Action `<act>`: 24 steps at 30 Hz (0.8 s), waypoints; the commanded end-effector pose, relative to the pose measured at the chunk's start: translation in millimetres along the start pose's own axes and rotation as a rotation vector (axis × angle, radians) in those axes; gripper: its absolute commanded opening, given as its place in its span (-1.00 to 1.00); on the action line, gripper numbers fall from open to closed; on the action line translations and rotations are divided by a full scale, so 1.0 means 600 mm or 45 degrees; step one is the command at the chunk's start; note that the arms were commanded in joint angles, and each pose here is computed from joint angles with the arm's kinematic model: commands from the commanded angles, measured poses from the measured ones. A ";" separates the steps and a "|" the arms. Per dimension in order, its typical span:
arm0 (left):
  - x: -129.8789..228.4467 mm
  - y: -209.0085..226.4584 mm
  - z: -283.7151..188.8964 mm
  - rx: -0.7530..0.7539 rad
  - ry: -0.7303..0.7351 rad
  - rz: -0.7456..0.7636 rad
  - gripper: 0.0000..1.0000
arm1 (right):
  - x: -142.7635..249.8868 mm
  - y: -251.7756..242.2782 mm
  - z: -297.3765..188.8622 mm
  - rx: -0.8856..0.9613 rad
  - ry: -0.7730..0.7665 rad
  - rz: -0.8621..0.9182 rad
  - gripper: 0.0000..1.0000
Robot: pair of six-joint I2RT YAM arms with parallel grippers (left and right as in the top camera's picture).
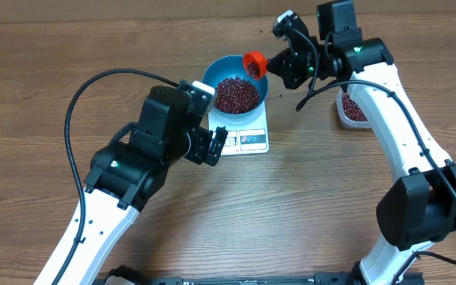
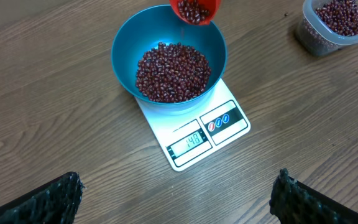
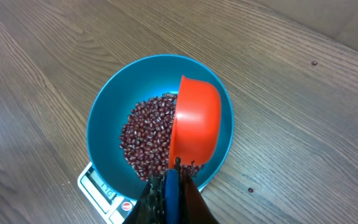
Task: Scoop item into bowl and weigh 150g on scale
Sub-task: 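Tilt the scoop slowly with the right gripper, trickling beans into bowl, then tip the red scoop further over the teal bowl to empty it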
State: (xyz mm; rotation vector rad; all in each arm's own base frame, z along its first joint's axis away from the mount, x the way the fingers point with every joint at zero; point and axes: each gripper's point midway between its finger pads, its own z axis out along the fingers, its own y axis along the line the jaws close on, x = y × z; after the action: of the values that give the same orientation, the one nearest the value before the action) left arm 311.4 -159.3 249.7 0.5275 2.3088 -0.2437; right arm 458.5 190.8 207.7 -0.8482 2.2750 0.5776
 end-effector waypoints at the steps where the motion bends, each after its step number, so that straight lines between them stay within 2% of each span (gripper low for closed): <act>1: 0.005 0.001 0.004 -0.011 0.013 -0.004 0.99 | -0.035 0.020 -0.030 -0.015 -0.074 -0.080 -0.93; 5: 0.005 0.001 0.004 -0.011 0.013 -0.004 0.99 | -0.028 0.005 -0.028 0.065 -0.040 -0.097 -0.93; 8: 0.005 0.001 0.004 -0.011 0.013 -0.004 0.99 | -0.031 0.020 -0.028 -0.001 -0.058 -0.082 -0.93; 24: 0.005 0.001 0.004 -0.011 0.013 -0.004 0.99 | -0.032 0.023 -0.028 -0.013 -0.062 -0.083 -0.93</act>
State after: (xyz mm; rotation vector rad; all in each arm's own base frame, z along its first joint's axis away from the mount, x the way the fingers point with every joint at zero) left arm 311.3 -159.3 249.6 0.5276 2.3091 -0.2436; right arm 455.5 191.5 205.7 -0.8808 2.2739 0.5699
